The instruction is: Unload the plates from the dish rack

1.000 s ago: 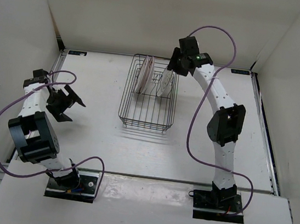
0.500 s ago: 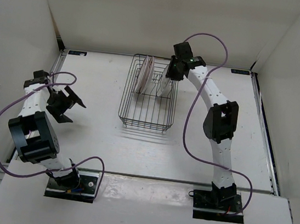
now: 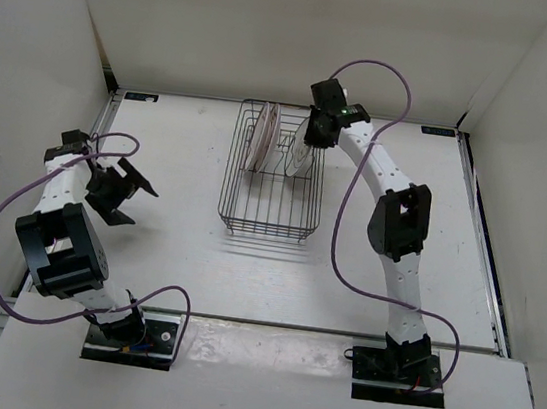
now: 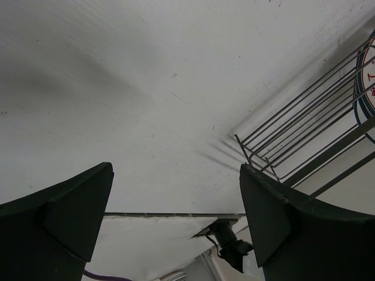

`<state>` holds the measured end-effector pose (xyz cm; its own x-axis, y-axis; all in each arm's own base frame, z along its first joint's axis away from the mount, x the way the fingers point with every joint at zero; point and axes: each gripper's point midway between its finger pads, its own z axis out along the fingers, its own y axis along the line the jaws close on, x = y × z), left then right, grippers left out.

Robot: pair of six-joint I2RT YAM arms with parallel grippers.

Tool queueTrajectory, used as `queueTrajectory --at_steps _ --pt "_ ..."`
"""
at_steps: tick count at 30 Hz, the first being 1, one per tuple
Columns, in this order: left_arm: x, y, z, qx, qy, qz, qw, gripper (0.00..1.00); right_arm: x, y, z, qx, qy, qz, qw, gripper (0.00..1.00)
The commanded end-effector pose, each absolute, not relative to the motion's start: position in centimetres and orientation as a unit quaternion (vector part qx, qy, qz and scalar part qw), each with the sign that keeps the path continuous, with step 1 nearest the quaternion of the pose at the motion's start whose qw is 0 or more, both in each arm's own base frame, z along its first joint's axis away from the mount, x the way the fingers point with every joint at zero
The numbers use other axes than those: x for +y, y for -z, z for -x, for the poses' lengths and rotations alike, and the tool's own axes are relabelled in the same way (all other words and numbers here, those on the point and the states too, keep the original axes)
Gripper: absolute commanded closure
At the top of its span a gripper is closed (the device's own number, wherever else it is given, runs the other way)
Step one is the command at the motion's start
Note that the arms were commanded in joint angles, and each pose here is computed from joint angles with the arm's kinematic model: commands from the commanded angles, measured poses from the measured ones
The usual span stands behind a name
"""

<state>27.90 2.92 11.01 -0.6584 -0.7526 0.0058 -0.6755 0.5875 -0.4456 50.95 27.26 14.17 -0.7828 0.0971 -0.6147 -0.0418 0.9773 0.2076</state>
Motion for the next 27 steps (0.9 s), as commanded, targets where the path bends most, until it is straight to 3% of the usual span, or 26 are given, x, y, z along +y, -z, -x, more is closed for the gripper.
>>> queueTrajectory --at_steps 1,13,27 --pt "2.4 -11.8 -28.1 0.880 0.229 0.403 0.108 0.00 29.1 -22.9 -52.5 0.890 -0.157 0.004 0.429 1.00" --pt "1.9 -11.5 -27.8 0.873 0.237 0.414 0.102 0.00 27.1 -34.5 -52.0 0.817 -0.142 0.015 0.559 1.00" --pt "1.3 -11.6 -27.2 0.869 0.245 0.419 0.102 0.00 28.3 -39.8 -48.9 0.776 -0.150 0.051 0.610 1.00"
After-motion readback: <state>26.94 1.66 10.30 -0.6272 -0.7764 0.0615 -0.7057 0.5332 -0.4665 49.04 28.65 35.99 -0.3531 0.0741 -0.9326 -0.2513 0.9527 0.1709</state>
